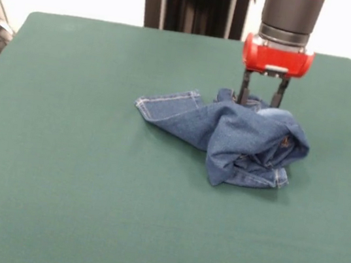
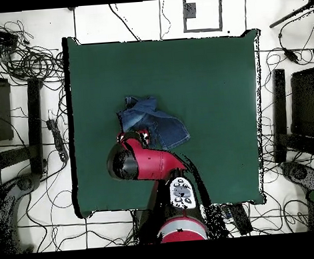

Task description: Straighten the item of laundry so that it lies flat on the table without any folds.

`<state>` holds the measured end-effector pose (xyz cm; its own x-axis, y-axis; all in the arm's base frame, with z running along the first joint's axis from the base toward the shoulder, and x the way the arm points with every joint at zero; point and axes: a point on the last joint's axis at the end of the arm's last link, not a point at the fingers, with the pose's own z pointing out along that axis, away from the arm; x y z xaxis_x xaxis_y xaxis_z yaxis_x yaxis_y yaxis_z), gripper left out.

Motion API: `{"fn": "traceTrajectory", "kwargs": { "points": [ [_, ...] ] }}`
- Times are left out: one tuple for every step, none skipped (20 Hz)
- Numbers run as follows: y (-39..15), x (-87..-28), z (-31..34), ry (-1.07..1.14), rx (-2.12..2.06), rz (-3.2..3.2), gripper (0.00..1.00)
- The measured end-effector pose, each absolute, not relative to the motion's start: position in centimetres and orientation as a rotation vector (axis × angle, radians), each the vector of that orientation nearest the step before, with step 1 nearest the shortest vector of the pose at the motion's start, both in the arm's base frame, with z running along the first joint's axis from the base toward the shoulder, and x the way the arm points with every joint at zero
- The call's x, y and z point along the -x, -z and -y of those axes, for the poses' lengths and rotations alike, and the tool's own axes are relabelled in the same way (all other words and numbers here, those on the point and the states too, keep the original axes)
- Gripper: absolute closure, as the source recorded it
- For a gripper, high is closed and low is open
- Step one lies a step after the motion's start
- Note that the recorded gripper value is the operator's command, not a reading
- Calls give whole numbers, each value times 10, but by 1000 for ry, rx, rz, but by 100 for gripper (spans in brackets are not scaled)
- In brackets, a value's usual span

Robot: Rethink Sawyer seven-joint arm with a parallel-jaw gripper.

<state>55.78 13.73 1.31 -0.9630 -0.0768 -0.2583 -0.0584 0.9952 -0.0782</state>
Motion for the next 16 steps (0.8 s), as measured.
{"fn": "traceTrajectory", "kwargs": {
  "points": [
    [-12,-557,-137,102,99,-2874,0],
    [-11,-557,-137,102,99,-2873,0],
    [-10,-557,-137,103,99,-2872,0],
    [-10,-557,-137,103,100,-2870,0],
    [-10,-558,-137,104,100,-2863,100],
    [-10,-558,-137,104,100,-2863,100],
    [-10,-558,-138,104,101,-2862,100],
    [-10,-558,-138,105,101,-2862,100],
    [-10,-558,-138,104,102,-2861,100],
    [-10,-558,-139,104,101,-2860,100],
    [-10,-558,-139,104,101,-2860,100],
    [-10,-558,-139,104,101,-2859,100],
    [-10,-558,-139,104,100,-2859,100],
    [-10,-558,-139,105,100,-2858,100],
    [-10,-557,-139,105,100,-2857,100],
    [-10,-557,-139,105,100,-2856,100]
  ]
}}
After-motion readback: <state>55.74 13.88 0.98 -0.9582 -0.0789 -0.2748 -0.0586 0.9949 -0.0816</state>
